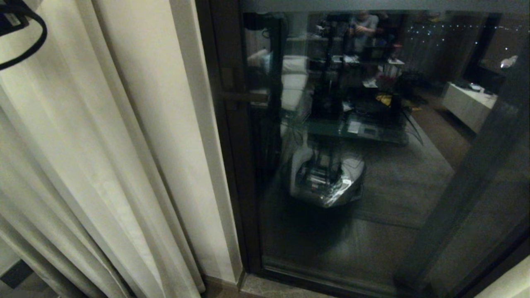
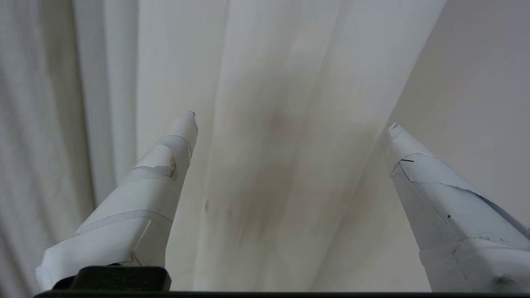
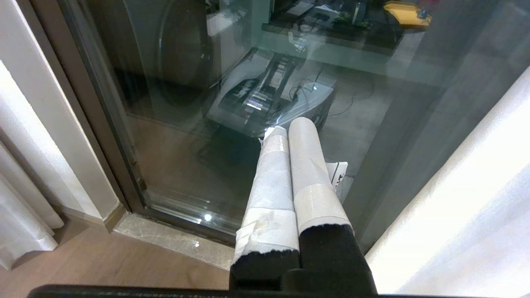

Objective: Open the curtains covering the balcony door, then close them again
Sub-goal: Close the inner curtains on both sides

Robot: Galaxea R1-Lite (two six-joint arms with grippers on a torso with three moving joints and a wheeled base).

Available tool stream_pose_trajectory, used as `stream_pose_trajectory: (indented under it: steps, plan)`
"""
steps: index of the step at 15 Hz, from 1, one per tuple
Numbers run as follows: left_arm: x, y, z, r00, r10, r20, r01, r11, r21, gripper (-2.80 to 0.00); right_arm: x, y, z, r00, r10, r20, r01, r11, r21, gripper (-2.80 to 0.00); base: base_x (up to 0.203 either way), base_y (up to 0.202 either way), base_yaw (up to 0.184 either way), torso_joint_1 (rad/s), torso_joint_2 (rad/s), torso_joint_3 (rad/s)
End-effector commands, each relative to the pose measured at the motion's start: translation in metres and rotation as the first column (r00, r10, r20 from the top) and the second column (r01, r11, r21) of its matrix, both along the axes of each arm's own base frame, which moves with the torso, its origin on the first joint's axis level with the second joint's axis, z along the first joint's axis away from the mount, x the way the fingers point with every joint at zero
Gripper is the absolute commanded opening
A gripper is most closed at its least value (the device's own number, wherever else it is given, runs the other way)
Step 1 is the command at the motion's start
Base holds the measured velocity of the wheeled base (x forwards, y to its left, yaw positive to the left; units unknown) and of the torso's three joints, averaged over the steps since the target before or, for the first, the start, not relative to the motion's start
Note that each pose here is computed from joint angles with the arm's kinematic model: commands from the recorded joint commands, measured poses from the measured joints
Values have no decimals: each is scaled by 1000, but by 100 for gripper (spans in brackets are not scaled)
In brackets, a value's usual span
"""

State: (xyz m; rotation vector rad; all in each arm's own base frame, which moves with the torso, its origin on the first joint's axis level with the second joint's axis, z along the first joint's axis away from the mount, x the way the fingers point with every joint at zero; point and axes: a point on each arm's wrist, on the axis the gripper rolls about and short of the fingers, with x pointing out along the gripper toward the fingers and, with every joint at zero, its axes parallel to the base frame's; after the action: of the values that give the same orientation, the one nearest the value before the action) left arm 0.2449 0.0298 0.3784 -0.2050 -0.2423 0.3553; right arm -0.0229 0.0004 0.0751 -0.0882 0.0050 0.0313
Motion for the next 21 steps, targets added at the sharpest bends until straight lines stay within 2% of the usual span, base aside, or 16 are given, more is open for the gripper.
stream_pose_trajectory:
  steps: [1, 5, 9, 15, 21]
  plan:
    - [19, 10, 0, 1000, 13, -4, -13, 1000, 0, 0, 0, 0, 0, 1000, 1, -1, -1, 1000, -1, -280, 0, 0, 0, 0, 0, 0]
    - [28, 22, 8, 999, 40, 22, -40, 999, 7, 0, 0, 0, 0, 1000, 1, -1, -1, 1000, -1, -280, 0, 0, 0, 0, 0, 0]
    - [39, 36, 14, 999, 12, 41, -13, 1000, 28, 0, 0, 0, 0, 1000, 1, -1, -1, 1000, -1, -280, 0, 0, 0, 0, 0, 0]
    - [53, 42, 16, 998, -28, 52, 26, 999, 38, 0, 0, 0, 0, 1000, 1, -1, -1, 1000, -1, -280, 0, 0, 0, 0, 0, 0]
    - [69, 52, 16, 998, -11, 63, 8, 999, 42, 0, 0, 0, 0, 1000, 1, -1, -1, 1000, -1, -280, 0, 0, 0, 0, 0, 0]
